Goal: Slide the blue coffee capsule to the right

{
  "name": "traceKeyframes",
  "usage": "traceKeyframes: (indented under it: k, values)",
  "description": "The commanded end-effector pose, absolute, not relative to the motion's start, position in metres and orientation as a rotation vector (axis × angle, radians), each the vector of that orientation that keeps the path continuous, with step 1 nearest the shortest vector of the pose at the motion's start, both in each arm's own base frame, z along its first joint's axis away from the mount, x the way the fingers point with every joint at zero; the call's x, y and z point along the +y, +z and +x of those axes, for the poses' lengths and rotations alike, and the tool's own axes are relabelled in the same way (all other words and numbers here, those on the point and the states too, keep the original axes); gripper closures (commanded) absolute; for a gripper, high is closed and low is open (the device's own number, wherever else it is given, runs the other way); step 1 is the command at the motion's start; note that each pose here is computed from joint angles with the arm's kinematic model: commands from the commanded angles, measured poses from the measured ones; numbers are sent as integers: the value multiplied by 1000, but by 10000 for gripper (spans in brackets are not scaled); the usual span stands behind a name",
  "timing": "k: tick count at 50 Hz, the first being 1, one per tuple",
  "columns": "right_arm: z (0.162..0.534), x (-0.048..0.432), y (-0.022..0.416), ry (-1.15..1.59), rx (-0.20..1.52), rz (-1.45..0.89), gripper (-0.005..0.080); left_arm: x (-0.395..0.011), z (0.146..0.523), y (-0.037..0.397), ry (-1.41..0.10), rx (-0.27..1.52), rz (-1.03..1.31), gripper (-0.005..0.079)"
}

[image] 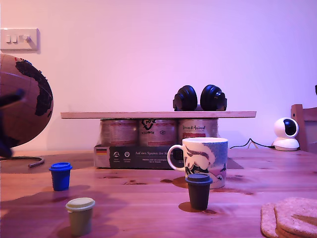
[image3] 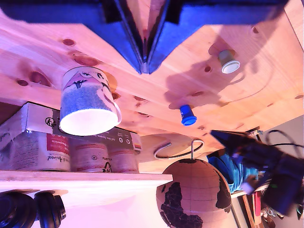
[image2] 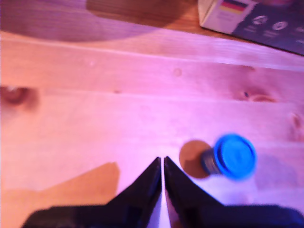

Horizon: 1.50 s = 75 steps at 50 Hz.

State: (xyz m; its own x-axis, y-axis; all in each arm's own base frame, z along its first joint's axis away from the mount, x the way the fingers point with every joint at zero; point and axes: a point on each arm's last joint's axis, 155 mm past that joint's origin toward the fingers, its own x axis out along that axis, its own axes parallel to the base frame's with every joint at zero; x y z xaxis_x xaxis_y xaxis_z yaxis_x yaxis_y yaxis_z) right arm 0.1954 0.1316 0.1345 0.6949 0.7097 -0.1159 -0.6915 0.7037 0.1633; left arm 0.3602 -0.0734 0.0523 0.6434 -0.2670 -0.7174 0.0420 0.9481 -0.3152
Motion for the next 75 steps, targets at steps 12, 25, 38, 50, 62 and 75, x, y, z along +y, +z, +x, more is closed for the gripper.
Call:
traceKeyframes:
  k: [12,25,38,50,62,75]
  values:
    - [196,131,133,780,174,107,765,-93,373,36,-205,923,-211,762]
    - [196,131,133,781,174,107,765,-105,377,24,-204,960,-144,762]
    - [196,131,133,780,174,107,764,-110,375,16,-203,975,-112,762]
    - [196,131,133,780,174,107,765,-118,375,17,-222,963,-102,762]
    - [196,131,133,780,174,107,765,-128,375,20,-246,949,-94,762]
    - [196,131,133,780,174,107,764,-137,375,22,-265,938,-95,762]
